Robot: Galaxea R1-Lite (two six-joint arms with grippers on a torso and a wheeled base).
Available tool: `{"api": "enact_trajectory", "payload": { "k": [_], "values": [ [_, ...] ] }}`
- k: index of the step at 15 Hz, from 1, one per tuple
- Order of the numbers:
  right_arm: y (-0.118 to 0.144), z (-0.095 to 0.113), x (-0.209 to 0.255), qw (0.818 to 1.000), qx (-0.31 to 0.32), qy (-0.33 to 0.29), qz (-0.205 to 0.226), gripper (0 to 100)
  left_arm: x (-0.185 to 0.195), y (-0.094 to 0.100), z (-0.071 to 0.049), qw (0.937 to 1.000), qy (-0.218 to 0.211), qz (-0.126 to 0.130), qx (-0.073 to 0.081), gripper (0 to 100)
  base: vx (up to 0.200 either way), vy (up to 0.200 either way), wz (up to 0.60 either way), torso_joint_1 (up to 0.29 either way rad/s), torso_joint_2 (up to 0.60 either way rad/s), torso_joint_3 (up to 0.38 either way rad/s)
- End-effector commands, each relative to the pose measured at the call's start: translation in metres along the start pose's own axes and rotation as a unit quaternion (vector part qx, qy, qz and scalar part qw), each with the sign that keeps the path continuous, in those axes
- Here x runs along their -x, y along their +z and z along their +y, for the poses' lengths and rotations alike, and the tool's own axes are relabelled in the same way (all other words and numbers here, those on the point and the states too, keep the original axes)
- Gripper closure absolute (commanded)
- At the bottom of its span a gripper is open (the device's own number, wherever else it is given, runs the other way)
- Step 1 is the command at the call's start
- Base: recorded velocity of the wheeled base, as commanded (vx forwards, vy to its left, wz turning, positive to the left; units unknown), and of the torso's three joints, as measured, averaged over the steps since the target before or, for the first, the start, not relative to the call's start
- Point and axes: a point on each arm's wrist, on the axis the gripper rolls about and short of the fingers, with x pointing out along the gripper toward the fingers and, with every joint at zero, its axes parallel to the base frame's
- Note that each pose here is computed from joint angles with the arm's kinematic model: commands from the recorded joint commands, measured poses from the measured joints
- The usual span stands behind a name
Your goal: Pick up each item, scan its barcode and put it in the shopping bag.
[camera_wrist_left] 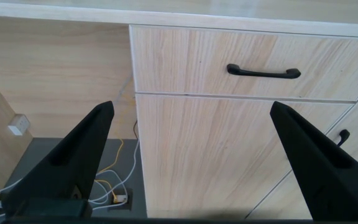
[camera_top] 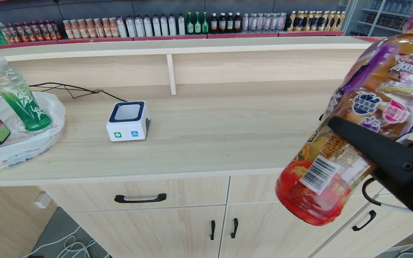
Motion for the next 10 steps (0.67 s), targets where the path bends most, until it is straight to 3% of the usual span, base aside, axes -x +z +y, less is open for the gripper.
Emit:
{"api": "enact_trajectory", "payload": {
  "k": [1,4,10],
  "values": [
    [0.003,0.004,-0.006,1.000,0.001,0.029,0.000,100,0.000,0.000,0.000,1.0000,0.000,0.000,0.000,0,0.000,0.000,0.00,0.000,0.00,0.000],
    [-0.008,0.000,-0.020,0.996,-0.005,0.079,0.043,100,0.000,0.000,0.000,1.0000,0.000,0.000,0.000,0,0.000,0.000,0.00,0.000,0.00,0.000],
    [-0.006,-0.003,-0.048,0.989,-0.022,0.138,0.056,100,0.000,0.000,0.000,1.0000,0.000,0.000,0.000,0,0.000,0.000,0.00,0.000,0.00,0.000]
  ]
}}
